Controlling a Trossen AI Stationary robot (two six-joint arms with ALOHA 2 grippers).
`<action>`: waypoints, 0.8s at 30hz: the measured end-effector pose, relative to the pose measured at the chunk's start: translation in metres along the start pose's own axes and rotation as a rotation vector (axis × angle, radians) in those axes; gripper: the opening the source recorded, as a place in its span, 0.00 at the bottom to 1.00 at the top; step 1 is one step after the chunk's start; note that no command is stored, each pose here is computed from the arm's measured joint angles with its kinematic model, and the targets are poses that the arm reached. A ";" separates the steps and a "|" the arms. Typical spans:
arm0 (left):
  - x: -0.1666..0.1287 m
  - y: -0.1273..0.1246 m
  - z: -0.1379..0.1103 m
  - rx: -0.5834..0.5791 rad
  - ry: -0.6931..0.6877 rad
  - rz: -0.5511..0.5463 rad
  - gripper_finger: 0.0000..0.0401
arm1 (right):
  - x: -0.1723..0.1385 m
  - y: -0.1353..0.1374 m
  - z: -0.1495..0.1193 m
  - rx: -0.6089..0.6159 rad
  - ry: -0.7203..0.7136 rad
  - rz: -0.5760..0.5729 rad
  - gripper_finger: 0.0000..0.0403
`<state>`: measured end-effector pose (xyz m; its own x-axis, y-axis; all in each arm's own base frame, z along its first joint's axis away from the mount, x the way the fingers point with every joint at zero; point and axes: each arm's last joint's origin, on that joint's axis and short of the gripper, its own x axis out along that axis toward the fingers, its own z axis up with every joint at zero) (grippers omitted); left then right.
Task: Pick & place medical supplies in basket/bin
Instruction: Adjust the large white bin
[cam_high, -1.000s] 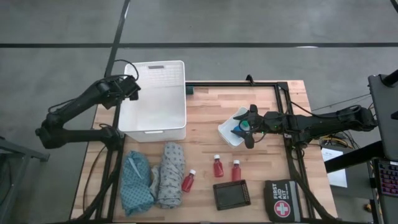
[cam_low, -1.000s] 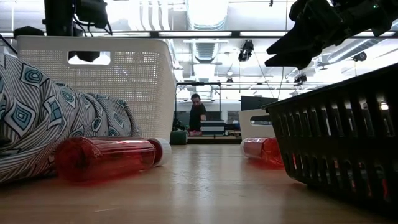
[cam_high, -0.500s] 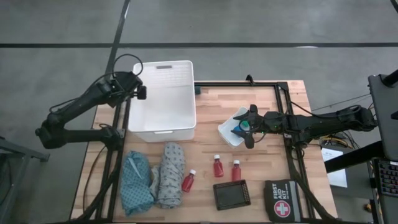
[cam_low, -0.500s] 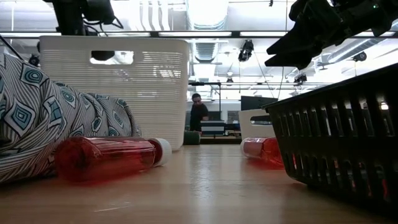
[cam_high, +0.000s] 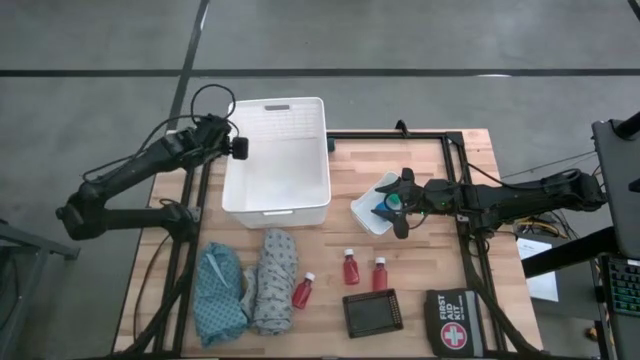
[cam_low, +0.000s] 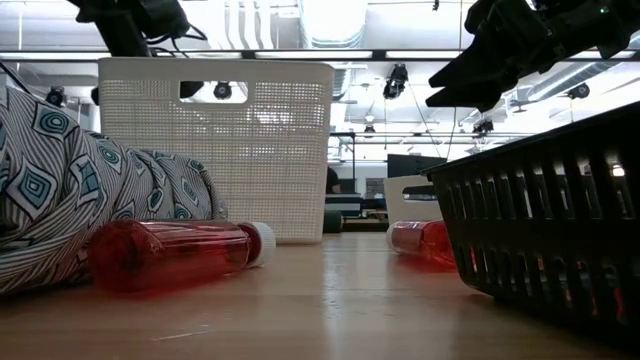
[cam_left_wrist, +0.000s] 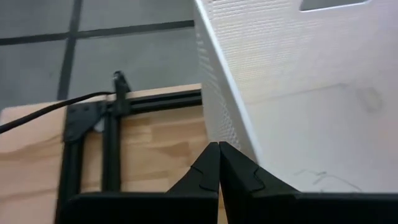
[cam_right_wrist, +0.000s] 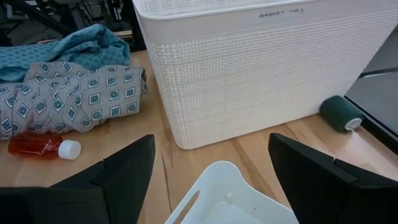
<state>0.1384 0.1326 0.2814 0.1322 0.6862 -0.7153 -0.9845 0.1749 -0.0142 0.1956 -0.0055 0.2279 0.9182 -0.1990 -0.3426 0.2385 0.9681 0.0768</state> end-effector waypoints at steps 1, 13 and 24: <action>0.000 -0.001 0.001 0.014 -0.006 -0.014 0.01 | 0.000 0.000 0.000 0.000 0.000 0.001 0.77; 0.020 -0.022 0.010 0.042 -0.011 -0.156 0.01 | 0.000 0.000 0.000 0.000 0.000 0.001 0.74; 0.032 -0.039 0.017 0.076 -0.027 -0.319 0.01 | 0.000 0.000 0.000 0.000 0.000 0.000 0.77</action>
<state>0.1834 0.1601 0.2711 0.4365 0.6070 -0.6641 -0.8817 0.4355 -0.1815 0.1956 -0.0054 0.2279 0.9182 -0.1987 -0.3426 0.2382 0.9682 0.0768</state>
